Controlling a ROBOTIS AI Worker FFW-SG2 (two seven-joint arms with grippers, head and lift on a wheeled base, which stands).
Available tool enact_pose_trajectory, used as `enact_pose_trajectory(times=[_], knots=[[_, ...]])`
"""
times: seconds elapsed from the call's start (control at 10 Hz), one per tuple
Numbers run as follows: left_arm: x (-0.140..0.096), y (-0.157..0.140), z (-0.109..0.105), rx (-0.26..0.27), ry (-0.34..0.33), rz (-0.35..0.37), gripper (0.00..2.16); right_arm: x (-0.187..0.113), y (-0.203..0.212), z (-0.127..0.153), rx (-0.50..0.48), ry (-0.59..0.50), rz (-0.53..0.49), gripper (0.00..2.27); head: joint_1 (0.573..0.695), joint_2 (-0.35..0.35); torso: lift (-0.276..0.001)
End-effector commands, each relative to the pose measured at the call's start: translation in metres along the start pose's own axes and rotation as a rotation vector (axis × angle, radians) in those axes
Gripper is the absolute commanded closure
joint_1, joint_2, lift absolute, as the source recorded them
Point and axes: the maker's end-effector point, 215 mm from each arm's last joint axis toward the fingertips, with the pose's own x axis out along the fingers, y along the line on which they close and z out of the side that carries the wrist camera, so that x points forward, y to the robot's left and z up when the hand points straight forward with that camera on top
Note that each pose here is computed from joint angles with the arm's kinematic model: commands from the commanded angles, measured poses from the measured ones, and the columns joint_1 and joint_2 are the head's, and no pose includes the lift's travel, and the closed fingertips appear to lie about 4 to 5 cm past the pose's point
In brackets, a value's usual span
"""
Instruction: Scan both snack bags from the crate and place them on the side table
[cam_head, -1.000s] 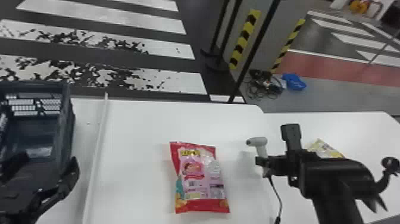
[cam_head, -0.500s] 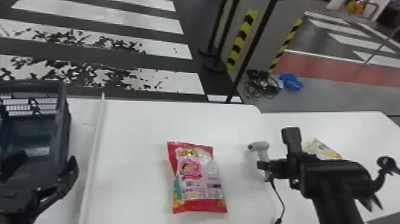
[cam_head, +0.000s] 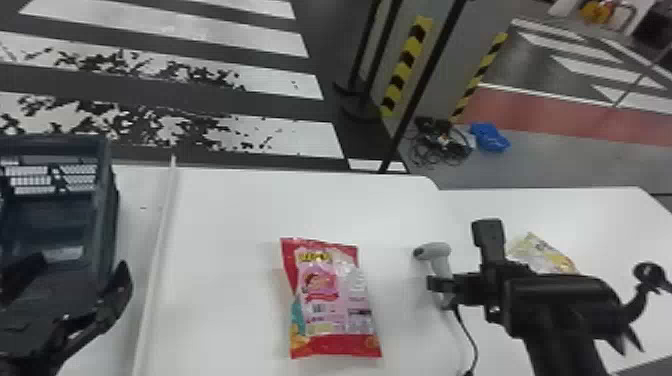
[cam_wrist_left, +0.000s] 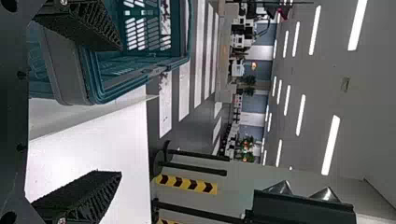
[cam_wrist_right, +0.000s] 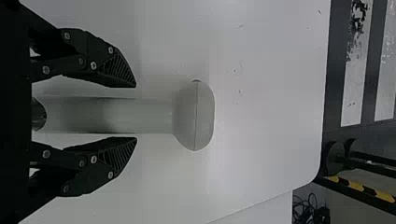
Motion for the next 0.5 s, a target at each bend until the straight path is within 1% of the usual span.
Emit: enact_pose_trajectory(times=[0.0,0.2,0.4], knots=[[0.0,0.0,0.001,0.0,-0.002,0.0,0.04,-0.002,0.0,0.0,0.005,-0.004,0.0,0.02,0.695,-0.35,-0.095],[-0.002,0.002,0.007,0.004,-0.011,0.004,0.04,-0.009,0.001,0.0,0.011,-0.014,0.002,0.02,0.695,-0.35,-0.095],[-0.005,0.0,0.018,0.005,-0.027,0.005,0.04,-0.019,0.008,-0.002,0.029,-0.027,0.017,0.02,0.695,-0.35,-0.095]])
